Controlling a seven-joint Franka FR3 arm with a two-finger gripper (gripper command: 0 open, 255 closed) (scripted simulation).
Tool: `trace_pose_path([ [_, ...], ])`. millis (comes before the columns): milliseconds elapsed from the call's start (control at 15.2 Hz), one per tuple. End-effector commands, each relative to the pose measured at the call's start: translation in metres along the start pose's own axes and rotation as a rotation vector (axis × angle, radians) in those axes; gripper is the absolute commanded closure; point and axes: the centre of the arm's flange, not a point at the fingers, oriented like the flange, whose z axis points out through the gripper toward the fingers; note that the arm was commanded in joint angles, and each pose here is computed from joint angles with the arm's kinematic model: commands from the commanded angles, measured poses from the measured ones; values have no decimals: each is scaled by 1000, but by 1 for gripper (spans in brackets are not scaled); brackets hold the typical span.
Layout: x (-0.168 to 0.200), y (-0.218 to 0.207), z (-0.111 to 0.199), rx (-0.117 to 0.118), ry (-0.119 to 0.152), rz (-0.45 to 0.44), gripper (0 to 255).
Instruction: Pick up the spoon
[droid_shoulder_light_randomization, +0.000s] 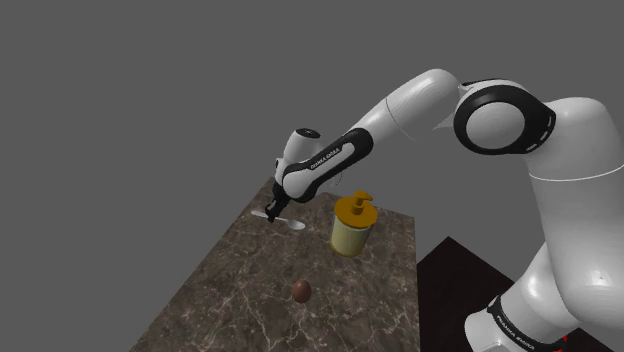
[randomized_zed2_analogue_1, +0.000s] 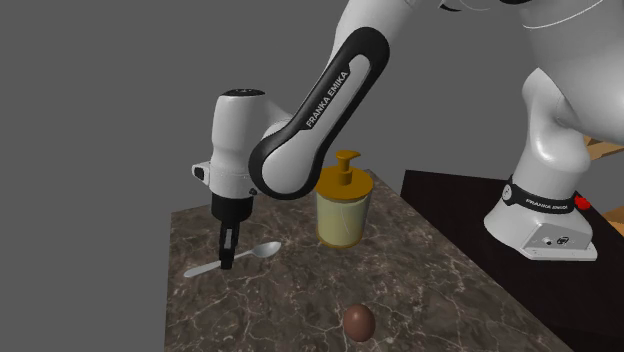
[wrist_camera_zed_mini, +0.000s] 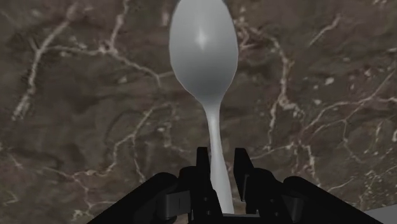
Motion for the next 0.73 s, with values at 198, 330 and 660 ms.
trace_pose_path([
  [198, 2, -1, -11, 0, 0, 0, 255],
  [330, 4, -3, -21, 0, 0, 0, 255],
  [660, 10, -6, -46, 0, 0, 0, 255],
])
